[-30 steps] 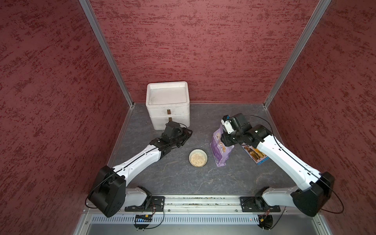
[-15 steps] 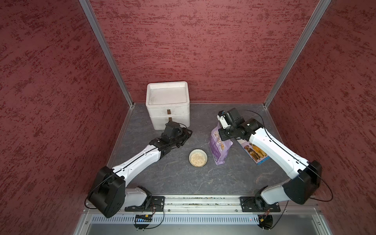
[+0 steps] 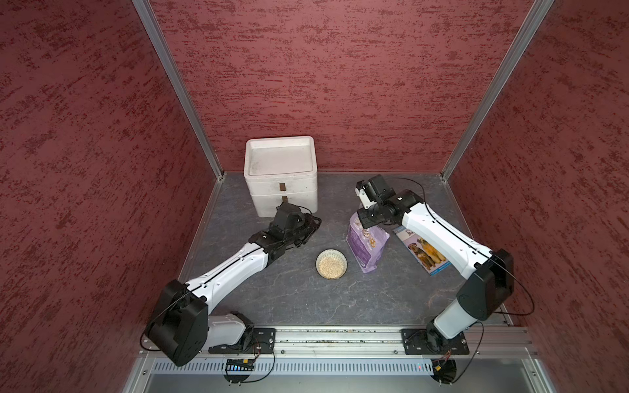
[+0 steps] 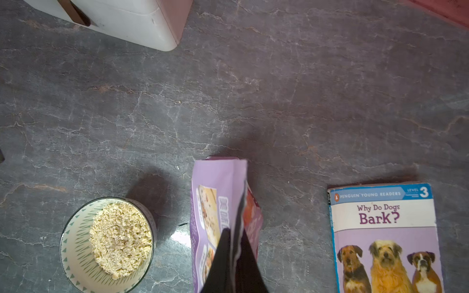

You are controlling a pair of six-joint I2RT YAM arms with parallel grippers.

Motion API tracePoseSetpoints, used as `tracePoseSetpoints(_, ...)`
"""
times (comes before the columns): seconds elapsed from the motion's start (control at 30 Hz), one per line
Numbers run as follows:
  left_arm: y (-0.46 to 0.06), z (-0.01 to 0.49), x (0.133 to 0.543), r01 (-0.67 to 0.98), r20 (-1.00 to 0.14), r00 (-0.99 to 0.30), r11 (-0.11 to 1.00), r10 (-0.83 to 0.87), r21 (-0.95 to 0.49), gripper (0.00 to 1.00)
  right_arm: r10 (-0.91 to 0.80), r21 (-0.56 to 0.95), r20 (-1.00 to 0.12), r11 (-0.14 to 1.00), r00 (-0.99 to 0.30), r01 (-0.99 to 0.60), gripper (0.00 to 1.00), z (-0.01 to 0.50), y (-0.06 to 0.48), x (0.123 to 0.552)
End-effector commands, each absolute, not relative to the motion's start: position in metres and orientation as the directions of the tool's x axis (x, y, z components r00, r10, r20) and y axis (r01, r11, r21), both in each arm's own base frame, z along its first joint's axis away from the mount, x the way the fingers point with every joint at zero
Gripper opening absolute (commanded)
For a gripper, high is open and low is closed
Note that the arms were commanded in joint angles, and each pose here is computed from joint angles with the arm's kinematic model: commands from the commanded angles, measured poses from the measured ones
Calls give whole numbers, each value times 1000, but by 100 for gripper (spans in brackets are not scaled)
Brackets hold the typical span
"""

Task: Pour the oats into the breakfast bowl
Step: Close the oats bag at the center of the board.

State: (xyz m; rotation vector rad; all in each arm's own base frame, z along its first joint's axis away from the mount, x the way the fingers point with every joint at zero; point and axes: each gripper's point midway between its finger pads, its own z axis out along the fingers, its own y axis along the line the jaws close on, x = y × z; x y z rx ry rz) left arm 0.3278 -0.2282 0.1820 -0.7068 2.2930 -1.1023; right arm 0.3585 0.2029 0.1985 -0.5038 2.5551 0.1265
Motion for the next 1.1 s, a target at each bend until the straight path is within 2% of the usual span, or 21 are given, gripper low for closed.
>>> tracePoseSetpoints(0.0,-229,197,330,-207,-232,-730,532,-643,-821,50,-313,-34,-598,930,-738,-367,0,223,200,366)
tracePoseSetpoints(0.07,-229,197,330,-206,-233,-730,531,-643,-822,50,-322,-27,-578,926,-750,-377,0,223,203,367)
tracePoseSetpoints(0.13,-230,198,331,-203,-232,-731,529,-642,-824,50,-336,-31,-554,923,-762,-384,39,218,205,369)
tracePoseSetpoints(0.17,-230,198,331,-203,-231,-732,529,-640,-824,50,-339,-31,-553,921,-761,-387,50,215,207,371)
tracePoseSetpoints(0.2,-230,198,330,-203,-230,-734,529,-639,-824,50,-338,-27,-555,921,-760,-389,52,214,209,374)
tracePoseSetpoints(0.3,-229,198,329,-205,-231,-733,531,-640,-822,50,-321,1,-562,921,-762,-388,52,212,215,382)
tracePoseSetpoints(0.37,-228,199,329,-202,-234,-731,531,-641,-823,50,-314,8,-564,923,-764,-385,45,212,216,387)
tracePoseSetpoints(0.4,-228,199,329,-203,-235,-729,531,-642,-823,50,-312,10,-564,923,-764,-385,39,212,217,390)
tracePoseSetpoints(0.5,-228,199,329,-204,-235,-729,531,-643,-823,50,-297,28,-565,926,-770,-377,0,212,217,397)
tracePoseSetpoints(0.6,-228,198,329,-204,-234,-730,531,-642,-822,50,-281,50,-567,926,-774,-373,0,216,218,398)
tracePoseSetpoints(0.73,-230,198,330,-200,-232,-734,530,-638,-824,50,-248,72,-632,925,-734,-374,0,238,218,396)
tracePoseSetpoints(0.83,-233,197,331,-196,-227,-741,527,-632,-827,49,-245,85,-610,925,-754,-370,0,244,217,392)
tracePoseSetpoints(0.87,-234,197,331,-193,-225,-744,526,-629,-828,49,-252,88,-588,925,-768,-371,19,242,217,389)
tracePoseSetpoints(0.9,-236,198,331,-189,-226,-747,526,-625,-829,49,-261,90,-569,923,-780,-374,28,241,216,385)
tracePoseSetpoints(0.97,-238,198,331,-187,-224,-751,525,-621,-830,49,-269,91,-551,921,-790,-378,35,238,213,377)
tracePoseSetpoints(1.07,-239,198,331,-184,-225,-751,525,-620,-831,49,-263,88,-552,925,-791,-369,36,236,204,365)
